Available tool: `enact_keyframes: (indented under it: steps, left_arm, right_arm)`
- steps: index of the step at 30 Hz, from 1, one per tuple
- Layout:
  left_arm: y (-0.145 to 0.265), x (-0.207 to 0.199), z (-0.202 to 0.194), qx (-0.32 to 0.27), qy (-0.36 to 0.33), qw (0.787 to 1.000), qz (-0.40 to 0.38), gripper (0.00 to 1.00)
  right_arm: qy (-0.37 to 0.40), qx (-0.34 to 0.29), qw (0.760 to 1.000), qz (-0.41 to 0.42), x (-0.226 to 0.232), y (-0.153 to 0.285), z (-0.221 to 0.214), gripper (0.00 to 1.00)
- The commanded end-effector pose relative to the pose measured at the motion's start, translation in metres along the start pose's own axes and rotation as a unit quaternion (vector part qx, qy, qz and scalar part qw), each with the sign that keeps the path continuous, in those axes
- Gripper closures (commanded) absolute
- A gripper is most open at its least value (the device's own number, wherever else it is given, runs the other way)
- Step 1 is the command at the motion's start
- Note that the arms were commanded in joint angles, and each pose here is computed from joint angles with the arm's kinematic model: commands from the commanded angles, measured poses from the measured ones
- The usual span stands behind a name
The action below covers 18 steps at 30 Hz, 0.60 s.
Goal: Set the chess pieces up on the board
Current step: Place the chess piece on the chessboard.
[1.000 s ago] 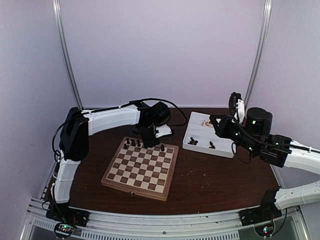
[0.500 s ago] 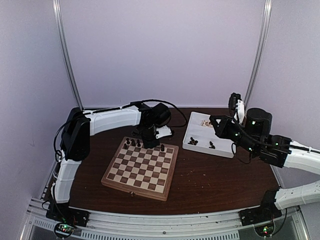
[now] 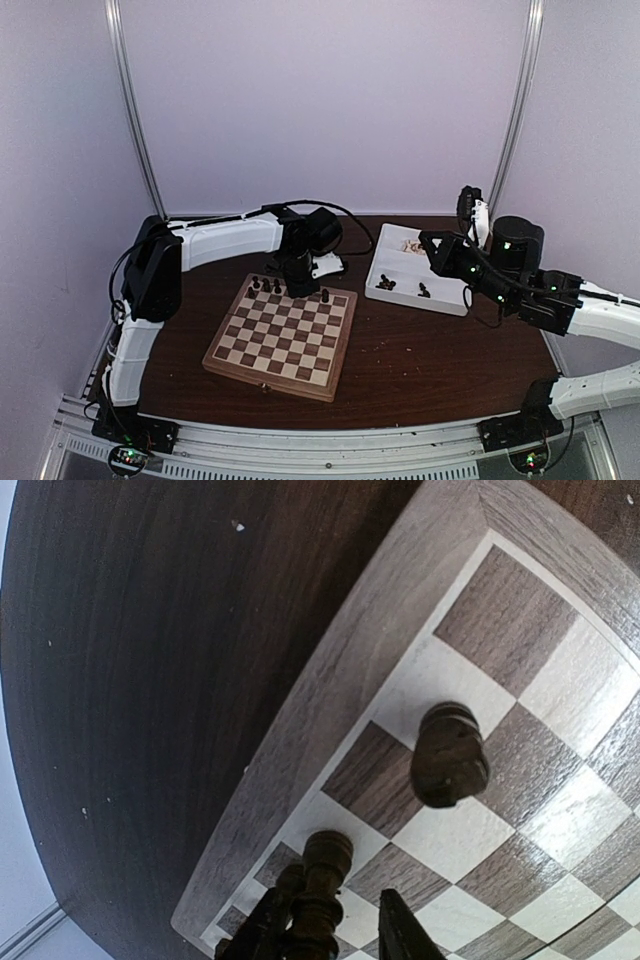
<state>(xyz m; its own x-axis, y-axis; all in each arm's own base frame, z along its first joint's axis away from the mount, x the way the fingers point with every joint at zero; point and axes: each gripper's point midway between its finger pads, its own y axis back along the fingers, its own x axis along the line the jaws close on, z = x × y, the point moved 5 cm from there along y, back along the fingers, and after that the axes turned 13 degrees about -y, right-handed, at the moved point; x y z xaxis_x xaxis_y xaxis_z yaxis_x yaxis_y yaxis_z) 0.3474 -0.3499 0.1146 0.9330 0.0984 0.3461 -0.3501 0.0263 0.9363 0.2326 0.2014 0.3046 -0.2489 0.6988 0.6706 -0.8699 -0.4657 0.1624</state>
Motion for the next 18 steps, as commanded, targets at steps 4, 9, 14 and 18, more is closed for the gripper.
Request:
enact_keyframes:
  steps: [4, 9, 14, 18]
  left_arm:
    - [0.001, 0.009, 0.004, -0.012, 0.013, 1.0, 0.011, 0.62]
    - [0.006, 0.015, 0.005, -0.013, 0.021, 0.999, 0.026, 0.6]
    - [0.021, 0.024, 0.01, -0.044, 0.036, 0.997, 0.054, 0.58]
    - [0.031, 0.029, 0.01, -0.055, 0.041, 0.995, 0.069, 0.54]
  right_arm:
    - [0.004, -0.006, 1.0, -0.003, -0.004, 0.003, 0.002, 1.0]
    - [0.004, -0.005, 1.0, -0.003, -0.004, 0.003, 0.001, 1.0]
    - [0.007, -0.002, 1.0, -0.001, -0.002, 0.003, 0.001, 1.0]
    - [0.011, -0.001, 1.0, -0.001, -0.001, 0.004, 0.003, 1.0]
